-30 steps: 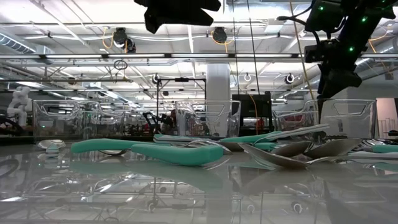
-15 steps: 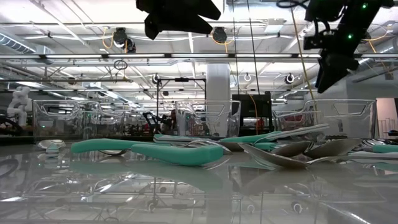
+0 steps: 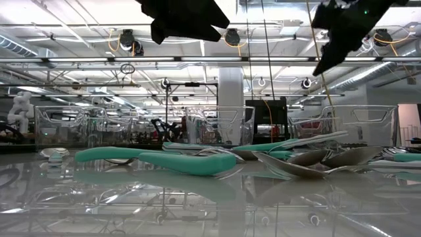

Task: Sort silverware by color (type)
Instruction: Put the black spoon into the right transparent bin

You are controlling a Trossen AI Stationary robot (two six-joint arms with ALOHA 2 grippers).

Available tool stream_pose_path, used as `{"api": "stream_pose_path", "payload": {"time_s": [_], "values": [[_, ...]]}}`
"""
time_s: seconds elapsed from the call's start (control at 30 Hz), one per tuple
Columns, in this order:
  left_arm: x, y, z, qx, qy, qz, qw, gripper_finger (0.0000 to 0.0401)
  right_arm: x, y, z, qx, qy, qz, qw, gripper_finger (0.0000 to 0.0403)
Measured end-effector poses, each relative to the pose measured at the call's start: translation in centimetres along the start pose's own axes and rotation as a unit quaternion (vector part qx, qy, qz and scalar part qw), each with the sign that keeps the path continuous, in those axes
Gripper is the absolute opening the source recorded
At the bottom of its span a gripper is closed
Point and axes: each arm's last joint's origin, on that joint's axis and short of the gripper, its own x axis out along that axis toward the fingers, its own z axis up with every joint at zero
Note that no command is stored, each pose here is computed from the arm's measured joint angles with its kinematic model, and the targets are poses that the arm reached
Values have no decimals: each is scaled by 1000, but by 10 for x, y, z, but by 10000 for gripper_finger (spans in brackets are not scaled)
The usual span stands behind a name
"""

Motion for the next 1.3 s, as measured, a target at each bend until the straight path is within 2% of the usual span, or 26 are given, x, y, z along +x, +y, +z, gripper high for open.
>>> {"api": "stream_pose_path", "payload": {"time_s": [0.23,0.3,0.67,0.87,1.0,1.13,1.3], "values": [[0,0,-1,14,4,1,1000,161,1,36,12,-78,-58,79,992,222],[0,0,-1,17,3,1,1000,161,4,46,14,-96,-73,87,989,219],[1,3,0,18,2,14,1000,161,34,97,1,-138,-44,57,988,216],[4,9,0,13,10,29,999,161,54,127,-6,-161,-29,59,985,216],[6,15,-2,-13,21,44,999,161,69,146,-12,-183,-14,71,980,216],[18,19,-12,-48,33,76,995,161,87,161,-19,-188,2,63,980,216],[44,19,-35,-58,62,98,992,161,101,171,-20,-239,-10,68,969,216]]}}
